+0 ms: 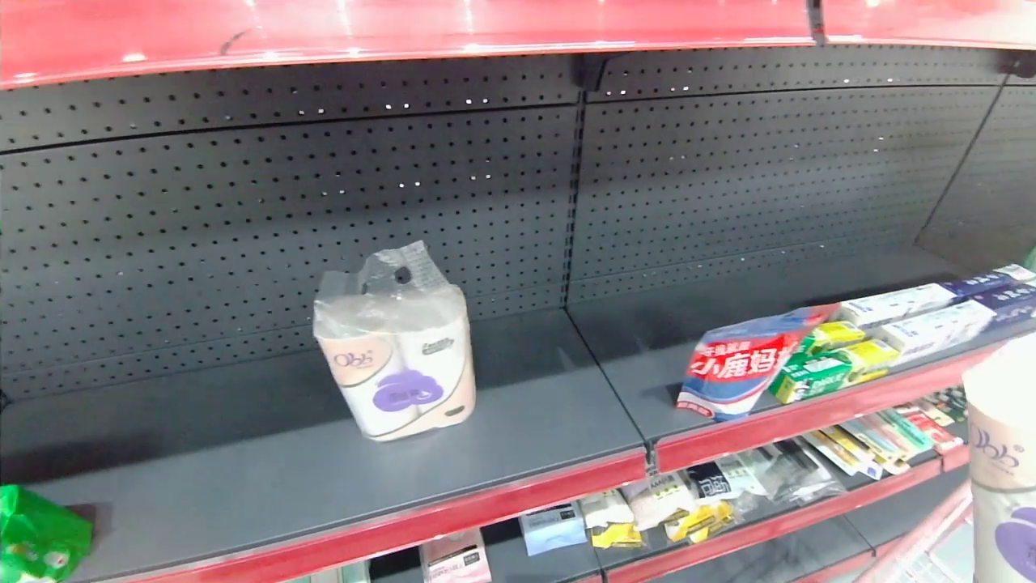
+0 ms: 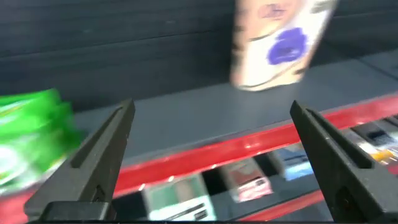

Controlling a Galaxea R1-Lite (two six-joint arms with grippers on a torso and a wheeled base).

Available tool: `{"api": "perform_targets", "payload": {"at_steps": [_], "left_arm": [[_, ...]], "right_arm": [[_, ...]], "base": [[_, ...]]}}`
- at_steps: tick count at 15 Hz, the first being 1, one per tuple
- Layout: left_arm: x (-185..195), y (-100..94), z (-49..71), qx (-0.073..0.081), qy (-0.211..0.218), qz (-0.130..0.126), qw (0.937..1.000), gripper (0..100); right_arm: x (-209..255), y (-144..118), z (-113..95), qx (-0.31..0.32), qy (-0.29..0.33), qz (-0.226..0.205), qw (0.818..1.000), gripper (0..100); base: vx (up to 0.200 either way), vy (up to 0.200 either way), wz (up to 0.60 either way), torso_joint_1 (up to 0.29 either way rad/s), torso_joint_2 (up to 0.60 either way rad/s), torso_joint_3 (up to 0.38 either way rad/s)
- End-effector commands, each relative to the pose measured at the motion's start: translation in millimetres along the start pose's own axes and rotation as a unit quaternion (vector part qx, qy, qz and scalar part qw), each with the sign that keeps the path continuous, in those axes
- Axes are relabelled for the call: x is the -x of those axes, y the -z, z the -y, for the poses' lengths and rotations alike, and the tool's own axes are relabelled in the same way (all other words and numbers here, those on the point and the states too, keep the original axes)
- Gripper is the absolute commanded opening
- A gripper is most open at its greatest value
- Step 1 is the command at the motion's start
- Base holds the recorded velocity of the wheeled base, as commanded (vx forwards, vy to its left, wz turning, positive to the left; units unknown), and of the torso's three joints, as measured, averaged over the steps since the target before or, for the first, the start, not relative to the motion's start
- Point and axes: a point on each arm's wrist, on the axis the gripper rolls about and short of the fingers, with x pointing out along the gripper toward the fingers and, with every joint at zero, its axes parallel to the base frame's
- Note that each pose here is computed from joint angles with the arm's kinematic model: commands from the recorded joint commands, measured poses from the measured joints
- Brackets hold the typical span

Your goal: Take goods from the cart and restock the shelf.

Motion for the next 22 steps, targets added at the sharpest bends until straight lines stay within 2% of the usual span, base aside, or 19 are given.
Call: {"api": "perform_targets", "payload": {"at_steps": [1, 8, 14, 17, 18, 19, 20, 21, 22], "left_arm": [[-0.1, 0.0, 0.0, 0.001, 0.0, -0.001, 1.0, 100], [-0.1, 0.0, 0.0, 0.0, 0.0, -0.001, 1.0, 100], [-0.1, -0.2, 0.0, -0.005, 0.0, 0.0, 1.0, 100], [-0.1, -0.2, -0.1, 0.0, -0.001, 0.0, 1.0, 100], [1.4, -9.6, 0.1, 0.0, 0.003, 0.018, 0.9998, 100], [-8.0, -72.3, -1.0, 0.048, -0.003, 0.03, 0.9984, 100], [-18.7, -113.1, -2.4, 0.103, -0.024, 0.049, 0.9932, 100], [-30.9, -138.7, -3.7, 0.108, -0.046, 0.051, 0.9918, 100], [-37.7, -143.5, -4.1, 0.103, -0.051, 0.042, 0.9925, 100]], "right_arm": [[1.2, 0.3, 0.5, -0.001, 0.0, 0.003, 1.0, 0], [6.2, 9.2, 1.2, 0.001, 0.004, 0.01, 1.0, 0], [21.3, 26.8, 4.9, 0.002, 0.008, 0.049, 0.999, 0], [23.1, 27.3, 5.7, -0.005, 0.013, 0.054, 0.998, 0], [24.3, 27.4, 6.2, -0.008, 0.01, 0.058, 0.998, 0], [23.8, 27.7, 6.0, -0.024, 0.007, 0.057, 0.998, 0], [23.0, 28.0, 5.4, -0.028, 0.002, 0.055, 0.998, 0], [23.5, 27.7, 5.4, -0.031, -0.003, 0.058, 0.998, 0], [23.5, 27.9, 5.3, -0.035, -0.005, 0.057, 0.998, 0]], "base": [[0.0, 0.0, 0.0, 0.0, 0.0, 0.0], [0.0, 0.0, 0.0, 0.0, 0.0, 0.0], [0.0, 0.0, 0.0, 0.0, 0.0, 0.0], [0.0, 0.0, 0.0, 0.0, 0.0, 0.0], [0.0, 0.0, 0.0, 0.0, 0.0, 0.0], [0.0, 0.0, 0.0, 0.0, 0.0, 0.0], [0.0, 0.0, 0.0, 0.0, 0.0, 0.0], [0.0, 0.0, 0.0, 0.0, 0.0, 0.0], [0.0, 0.0, 0.0, 0.0, 0.0, 0.0]]}}
